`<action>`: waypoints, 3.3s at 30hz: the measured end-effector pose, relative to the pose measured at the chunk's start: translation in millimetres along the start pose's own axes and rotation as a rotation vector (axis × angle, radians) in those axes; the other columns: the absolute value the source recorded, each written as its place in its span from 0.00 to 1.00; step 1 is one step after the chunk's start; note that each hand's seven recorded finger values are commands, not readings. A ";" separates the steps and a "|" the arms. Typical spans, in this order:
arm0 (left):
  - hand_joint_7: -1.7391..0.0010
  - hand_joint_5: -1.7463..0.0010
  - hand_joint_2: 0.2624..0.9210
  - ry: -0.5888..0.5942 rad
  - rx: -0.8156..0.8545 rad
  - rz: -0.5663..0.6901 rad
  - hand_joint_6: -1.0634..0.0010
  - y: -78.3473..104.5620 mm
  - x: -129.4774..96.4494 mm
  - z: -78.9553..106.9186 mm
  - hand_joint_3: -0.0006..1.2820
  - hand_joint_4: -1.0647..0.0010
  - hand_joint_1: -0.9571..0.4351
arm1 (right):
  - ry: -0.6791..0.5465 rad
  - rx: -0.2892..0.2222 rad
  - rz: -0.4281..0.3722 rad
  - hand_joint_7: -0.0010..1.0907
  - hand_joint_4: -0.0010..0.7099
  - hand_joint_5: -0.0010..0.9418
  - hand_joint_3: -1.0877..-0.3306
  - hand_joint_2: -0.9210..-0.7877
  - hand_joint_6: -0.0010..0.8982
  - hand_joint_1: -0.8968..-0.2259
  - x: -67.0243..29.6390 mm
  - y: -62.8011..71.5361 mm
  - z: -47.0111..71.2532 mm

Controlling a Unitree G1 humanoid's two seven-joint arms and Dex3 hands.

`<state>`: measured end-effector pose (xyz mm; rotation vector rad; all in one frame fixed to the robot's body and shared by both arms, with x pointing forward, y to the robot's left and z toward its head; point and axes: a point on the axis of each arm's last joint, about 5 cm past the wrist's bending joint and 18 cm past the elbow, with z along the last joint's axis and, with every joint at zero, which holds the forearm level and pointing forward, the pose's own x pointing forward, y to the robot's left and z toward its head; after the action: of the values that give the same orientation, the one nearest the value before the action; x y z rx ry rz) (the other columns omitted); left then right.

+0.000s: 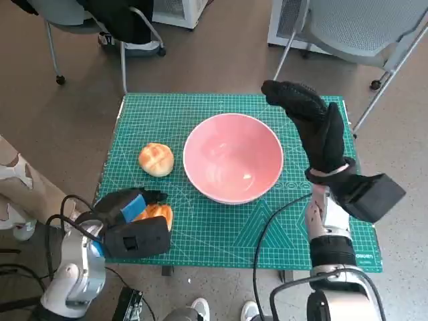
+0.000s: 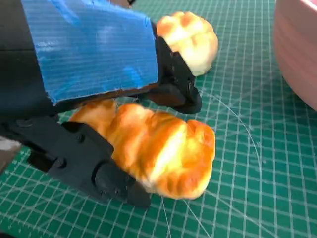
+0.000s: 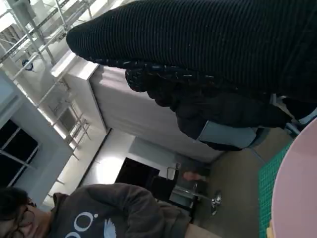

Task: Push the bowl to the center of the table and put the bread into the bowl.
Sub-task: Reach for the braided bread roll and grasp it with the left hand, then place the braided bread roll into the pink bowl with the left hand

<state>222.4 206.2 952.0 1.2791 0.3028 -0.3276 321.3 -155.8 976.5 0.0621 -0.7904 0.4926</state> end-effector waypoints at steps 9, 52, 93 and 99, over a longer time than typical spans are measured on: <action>0.47 0.22 0.83 -0.041 0.000 0.045 0.32 -1.2 2.7 -4.2 0.20 0.37 0.69 | -0.001 0.017 -0.011 0.16 0.29 0.00 0.44 0.00 0.26 0.34 -0.3 -0.5 -0.4; 0.39 0.33 0.93 -0.292 -0.146 0.161 0.37 81.0 -32.6 4.4 0.09 0.30 0.69 | 0.011 0.037 -0.005 0.25 0.30 0.00 0.46 0.00 0.22 0.33 0.2 -0.7 -2.3; 0.36 0.35 0.99 -0.625 -0.013 0.325 0.36 143.9 28.6 125.2 0.03 0.32 0.69 | -0.006 0.003 -0.032 0.32 0.29 0.00 0.46 0.00 0.17 0.33 -2.6 -9.0 1.6; 0.34 0.36 1.00 -0.607 -0.003 0.283 0.35 142.2 47.8 135.9 0.03 0.34 0.69 | -0.011 -0.009 -0.049 0.33 0.29 0.00 0.46 0.00 0.16 0.33 -3.2 -10.6 3.5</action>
<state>328.6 107.8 1093.5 1.1417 -0.3900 -0.4527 321.8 -167.3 978.1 0.0760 -0.8004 0.4423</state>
